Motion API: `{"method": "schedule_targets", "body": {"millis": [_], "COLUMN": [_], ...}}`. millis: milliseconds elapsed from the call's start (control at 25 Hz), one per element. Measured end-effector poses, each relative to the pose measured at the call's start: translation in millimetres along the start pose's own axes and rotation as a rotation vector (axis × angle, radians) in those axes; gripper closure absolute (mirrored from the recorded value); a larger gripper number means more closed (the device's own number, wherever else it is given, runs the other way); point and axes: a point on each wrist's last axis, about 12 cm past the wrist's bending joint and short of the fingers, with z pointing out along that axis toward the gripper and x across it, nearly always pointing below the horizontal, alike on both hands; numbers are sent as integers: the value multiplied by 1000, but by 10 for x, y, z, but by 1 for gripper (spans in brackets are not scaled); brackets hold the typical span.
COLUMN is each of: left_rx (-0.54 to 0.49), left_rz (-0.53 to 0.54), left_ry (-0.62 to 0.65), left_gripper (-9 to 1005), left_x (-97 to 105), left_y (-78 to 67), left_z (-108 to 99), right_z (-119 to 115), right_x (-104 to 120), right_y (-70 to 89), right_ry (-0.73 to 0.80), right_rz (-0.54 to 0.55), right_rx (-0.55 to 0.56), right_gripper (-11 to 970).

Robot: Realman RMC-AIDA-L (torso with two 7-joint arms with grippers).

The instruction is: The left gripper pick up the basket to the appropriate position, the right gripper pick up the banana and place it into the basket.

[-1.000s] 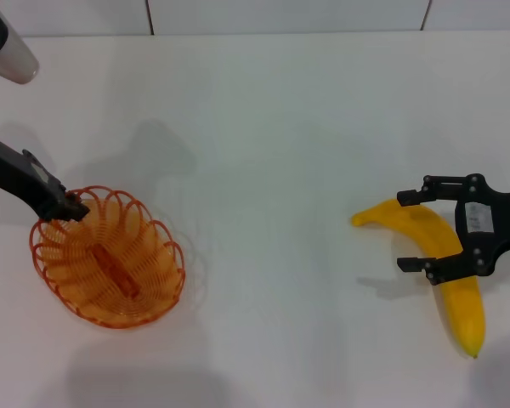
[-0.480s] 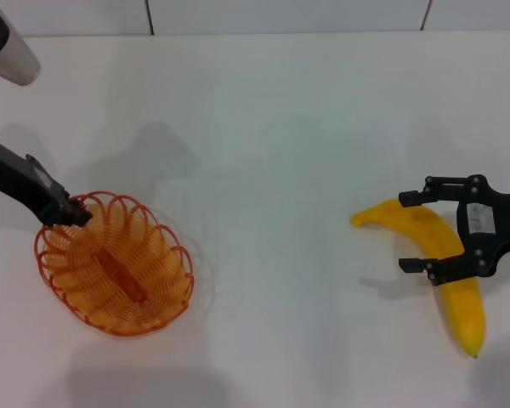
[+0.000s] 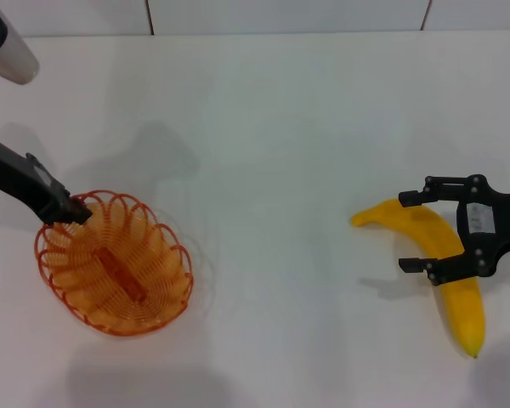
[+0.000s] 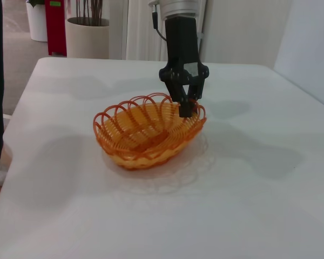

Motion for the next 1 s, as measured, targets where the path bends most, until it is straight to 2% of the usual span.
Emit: {"method": "schedule_targets", "body": {"millis": [480, 880, 1000], "left_rx": [145, 164, 203], "left_rz": [-32, -264, -335], "left_ry": [-200, -320, -355], "left_gripper": [900, 907, 907], "left_x": [33, -4, -18], "left_y": [-129, -160, -187], "left_z": [-287, -180, -99], "right_z": [-14, -21, -13], "right_x": [16, 9, 7], "right_y": [15, 10, 7], "right_ry": [1, -5, -7], "right_rz": [5, 4, 4], "right_rx": [4, 11, 10], "right_gripper": [79, 79, 80]}}
